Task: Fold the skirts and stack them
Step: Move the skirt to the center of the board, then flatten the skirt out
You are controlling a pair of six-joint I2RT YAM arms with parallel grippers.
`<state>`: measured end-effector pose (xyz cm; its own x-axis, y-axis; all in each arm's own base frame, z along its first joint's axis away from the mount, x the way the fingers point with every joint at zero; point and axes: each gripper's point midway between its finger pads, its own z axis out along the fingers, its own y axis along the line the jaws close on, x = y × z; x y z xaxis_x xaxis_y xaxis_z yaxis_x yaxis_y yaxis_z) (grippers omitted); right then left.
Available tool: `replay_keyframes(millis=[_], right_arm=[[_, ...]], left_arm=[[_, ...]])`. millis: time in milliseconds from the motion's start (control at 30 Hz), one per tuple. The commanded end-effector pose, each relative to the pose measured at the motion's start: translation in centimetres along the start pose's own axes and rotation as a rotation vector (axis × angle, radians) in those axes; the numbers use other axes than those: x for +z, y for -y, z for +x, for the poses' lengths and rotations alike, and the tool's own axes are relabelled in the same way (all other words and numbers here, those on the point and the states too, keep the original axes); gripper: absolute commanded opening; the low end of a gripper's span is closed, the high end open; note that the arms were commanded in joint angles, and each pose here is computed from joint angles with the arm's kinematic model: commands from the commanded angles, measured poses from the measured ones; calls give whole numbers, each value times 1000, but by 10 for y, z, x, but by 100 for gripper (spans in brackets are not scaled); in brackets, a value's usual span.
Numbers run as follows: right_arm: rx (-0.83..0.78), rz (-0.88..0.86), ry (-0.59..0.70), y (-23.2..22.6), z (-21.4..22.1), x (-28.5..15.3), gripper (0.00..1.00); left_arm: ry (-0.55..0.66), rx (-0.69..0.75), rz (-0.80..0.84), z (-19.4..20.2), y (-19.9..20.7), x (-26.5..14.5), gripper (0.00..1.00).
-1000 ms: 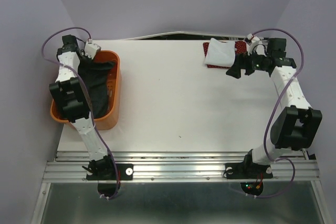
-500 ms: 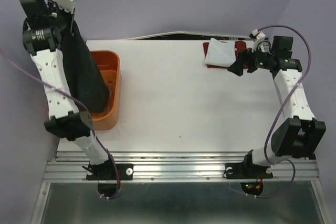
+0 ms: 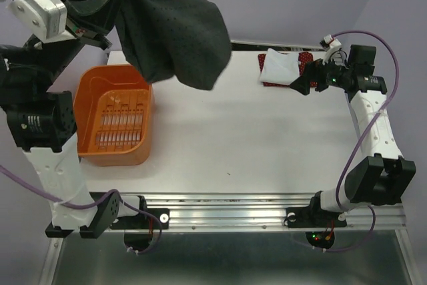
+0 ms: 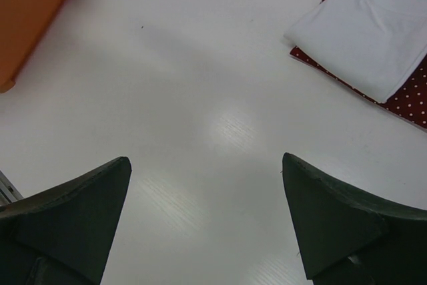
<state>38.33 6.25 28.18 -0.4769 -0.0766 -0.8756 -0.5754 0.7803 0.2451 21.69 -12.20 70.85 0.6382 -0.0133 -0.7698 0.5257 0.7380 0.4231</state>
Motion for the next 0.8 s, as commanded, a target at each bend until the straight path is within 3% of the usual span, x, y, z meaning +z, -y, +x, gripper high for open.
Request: replay_keyframes(millis=[0, 133, 200, 233, 300, 333, 433, 500, 567, 667, 767], right_arm=[[-66, 9, 84, -8, -33, -12, 100], [-68, 27, 72, -3, -28, -10, 100], [-66, 41, 54, 0, -19, -9, 100], [-66, 48, 47, 2, -15, -8, 100], [-65, 49, 22, 4, -2, -5, 100], [-62, 47, 12, 4, 3, -4, 100], [-59, 0, -38, 0, 25, 0, 100], [-29, -35, -70, -4, 38, 2, 100], [31, -77, -111, -12, 61, 6, 100], [39, -124, -166, -21, 98, 10, 99], [-79, -186, -291, -37, 133, 12, 96]], left_arm=[[46, -244, 217, 25, 22, 31, 0], [-120, -493, 310, 114, 46, 36, 0], [-257, -634, 310, 190, 66, 30, 1], [-307, -642, 301, 219, 72, 27, 5], [-527, -735, 261, 308, 101, 10, 17], [-586, -672, 281, 338, 109, 3, 23], [-874, -681, 284, 448, 132, -26, 46], [-976, -645, 230, 478, 122, -36, 49], [-1009, -609, 132, 496, 90, -43, 69], [-981, -527, 63, 481, 53, -36, 71], [-1009, -443, 161, 448, 80, -43, 71]])
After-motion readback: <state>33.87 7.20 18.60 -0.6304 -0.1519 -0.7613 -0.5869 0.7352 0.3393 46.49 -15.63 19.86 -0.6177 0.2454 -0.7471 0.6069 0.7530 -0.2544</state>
